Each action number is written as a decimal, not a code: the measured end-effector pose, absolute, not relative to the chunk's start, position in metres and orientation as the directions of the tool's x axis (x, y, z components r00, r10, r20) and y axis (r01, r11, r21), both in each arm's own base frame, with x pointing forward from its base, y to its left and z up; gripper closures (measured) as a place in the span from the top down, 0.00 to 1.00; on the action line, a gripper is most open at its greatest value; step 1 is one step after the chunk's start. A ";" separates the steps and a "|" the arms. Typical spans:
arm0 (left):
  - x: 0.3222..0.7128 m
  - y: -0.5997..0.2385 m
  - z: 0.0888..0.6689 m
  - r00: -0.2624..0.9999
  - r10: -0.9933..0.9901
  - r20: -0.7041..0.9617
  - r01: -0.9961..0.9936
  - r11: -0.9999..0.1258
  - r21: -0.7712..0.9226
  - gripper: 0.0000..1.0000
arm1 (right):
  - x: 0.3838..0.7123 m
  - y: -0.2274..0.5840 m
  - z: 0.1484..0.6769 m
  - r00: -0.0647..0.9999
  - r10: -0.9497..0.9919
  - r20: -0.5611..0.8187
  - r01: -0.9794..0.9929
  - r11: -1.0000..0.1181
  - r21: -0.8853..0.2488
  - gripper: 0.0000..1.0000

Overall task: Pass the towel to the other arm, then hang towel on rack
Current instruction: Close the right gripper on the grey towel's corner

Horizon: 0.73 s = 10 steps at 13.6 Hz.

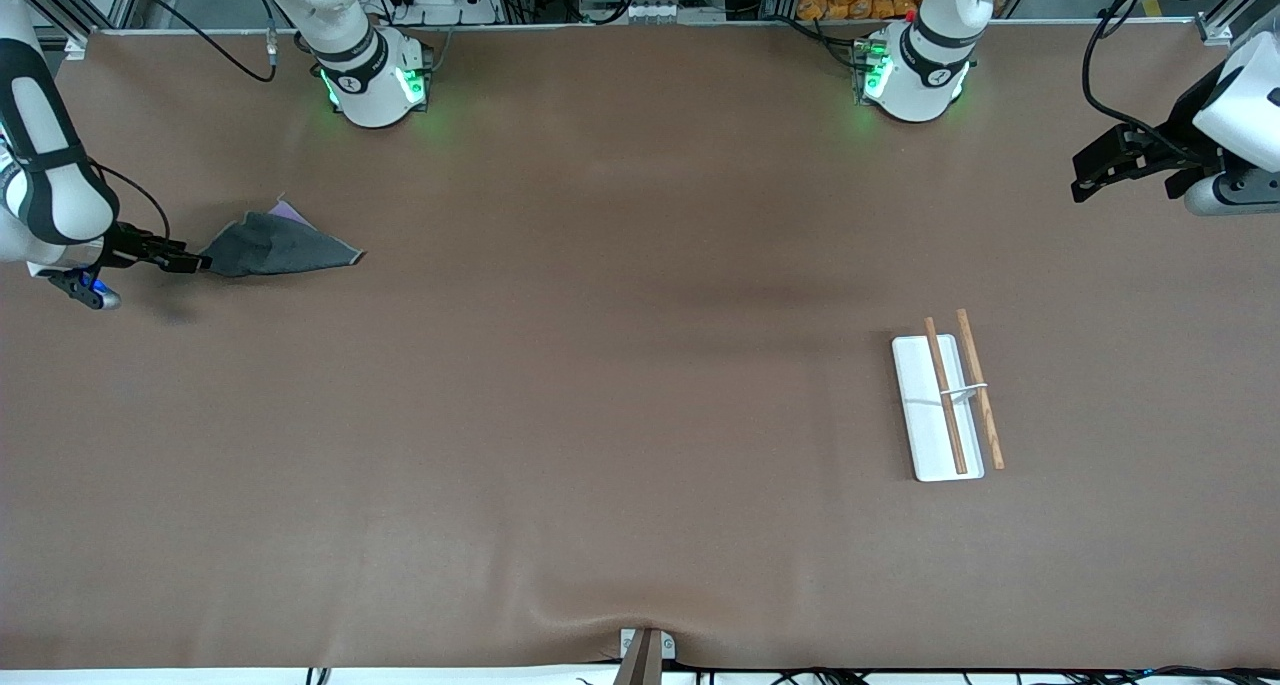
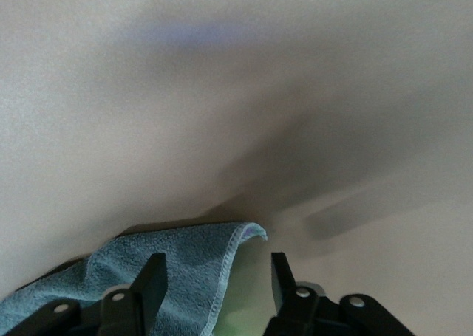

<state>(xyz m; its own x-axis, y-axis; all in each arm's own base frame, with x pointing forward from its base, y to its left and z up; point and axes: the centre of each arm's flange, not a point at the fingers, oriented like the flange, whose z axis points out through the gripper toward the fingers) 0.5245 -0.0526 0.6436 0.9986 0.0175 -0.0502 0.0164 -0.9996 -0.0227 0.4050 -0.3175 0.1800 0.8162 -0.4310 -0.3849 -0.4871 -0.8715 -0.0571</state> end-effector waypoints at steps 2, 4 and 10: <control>0.524 -0.053 0.643 0.998 0.015 -0.057 0.014 -1.000 -0.023 1.00 | 0.407 -0.314 0.179 0.815 -0.434 -0.383 -0.494 -0.867 -0.068 0.63; 0.524 -0.052 0.642 0.998 0.009 -0.060 0.007 -1.000 -0.023 1.00 | 0.408 -0.311 0.179 0.816 -0.435 -0.380 -0.496 -0.865 -0.075 0.41; 0.523 -0.052 0.642 0.998 0.002 -0.065 0.001 -1.000 -0.023 1.00 | 0.407 -0.309 0.171 0.816 -0.435 -0.382 -0.497 -0.864 -0.078 0.02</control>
<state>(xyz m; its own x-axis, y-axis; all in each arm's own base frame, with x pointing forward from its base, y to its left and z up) 0.5234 -0.0522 0.6419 0.9979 0.0023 -0.0645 0.0008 -0.9997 -0.0233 0.4070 -0.3088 0.1707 0.8157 -0.4347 -0.3816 -0.4970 -0.8643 -0.0777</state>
